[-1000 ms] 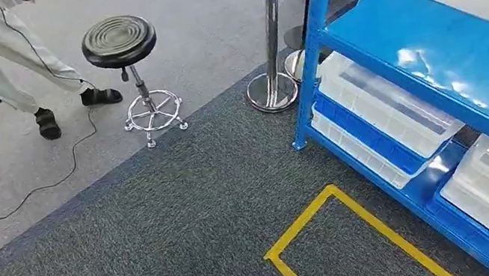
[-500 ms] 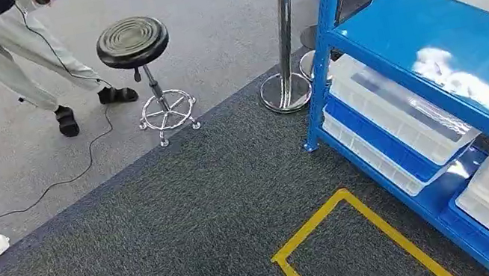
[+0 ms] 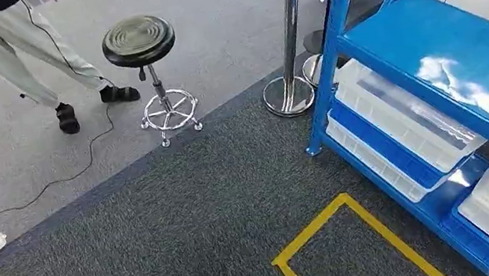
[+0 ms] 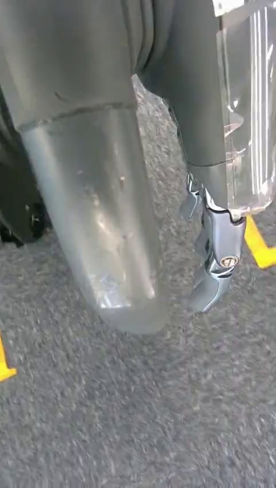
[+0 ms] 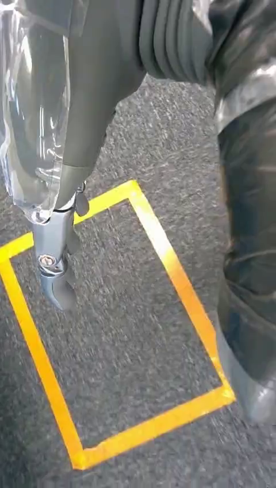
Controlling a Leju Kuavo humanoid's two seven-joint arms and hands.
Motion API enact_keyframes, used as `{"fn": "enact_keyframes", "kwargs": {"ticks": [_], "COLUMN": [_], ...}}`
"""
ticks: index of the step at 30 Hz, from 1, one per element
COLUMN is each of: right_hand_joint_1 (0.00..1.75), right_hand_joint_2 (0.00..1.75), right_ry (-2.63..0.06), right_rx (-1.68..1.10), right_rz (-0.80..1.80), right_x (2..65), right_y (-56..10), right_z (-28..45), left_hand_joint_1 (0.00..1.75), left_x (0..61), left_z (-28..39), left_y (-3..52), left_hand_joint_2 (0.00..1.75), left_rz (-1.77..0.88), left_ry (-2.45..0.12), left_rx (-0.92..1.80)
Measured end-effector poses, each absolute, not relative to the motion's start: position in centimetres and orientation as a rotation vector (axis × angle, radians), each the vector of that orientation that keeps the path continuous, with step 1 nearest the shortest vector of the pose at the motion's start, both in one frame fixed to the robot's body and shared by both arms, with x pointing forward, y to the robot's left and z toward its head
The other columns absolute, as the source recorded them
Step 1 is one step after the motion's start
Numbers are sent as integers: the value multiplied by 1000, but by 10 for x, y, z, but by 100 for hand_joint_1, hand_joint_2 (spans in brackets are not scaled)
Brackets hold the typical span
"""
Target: Take the parts from the cabinet and place them on the table.
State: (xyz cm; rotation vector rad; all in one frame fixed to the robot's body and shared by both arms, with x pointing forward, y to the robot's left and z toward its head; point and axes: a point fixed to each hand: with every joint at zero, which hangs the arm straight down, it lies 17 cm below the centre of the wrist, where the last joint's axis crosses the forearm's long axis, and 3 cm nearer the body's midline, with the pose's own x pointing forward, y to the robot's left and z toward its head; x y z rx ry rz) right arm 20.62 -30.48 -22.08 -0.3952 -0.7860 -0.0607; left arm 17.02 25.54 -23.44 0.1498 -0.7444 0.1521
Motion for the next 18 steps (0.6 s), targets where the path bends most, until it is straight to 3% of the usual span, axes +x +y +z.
{"fn": "enact_keyframes", "kwargs": {"ticks": [18], "right_hand_joint_1": [0], "right_hand_joint_2": [0], "right_ry": [-789], "right_rx": [-399], "right_rz": [-68], "right_x": [205], "right_y": [-307], "right_z": [-221], "left_hand_joint_1": [0], "left_x": [169], "left_z": [-235], "left_y": [254], "left_hand_joint_2": [0], "left_rz": [142], "left_ry": [-743], "left_rx": [148]}}
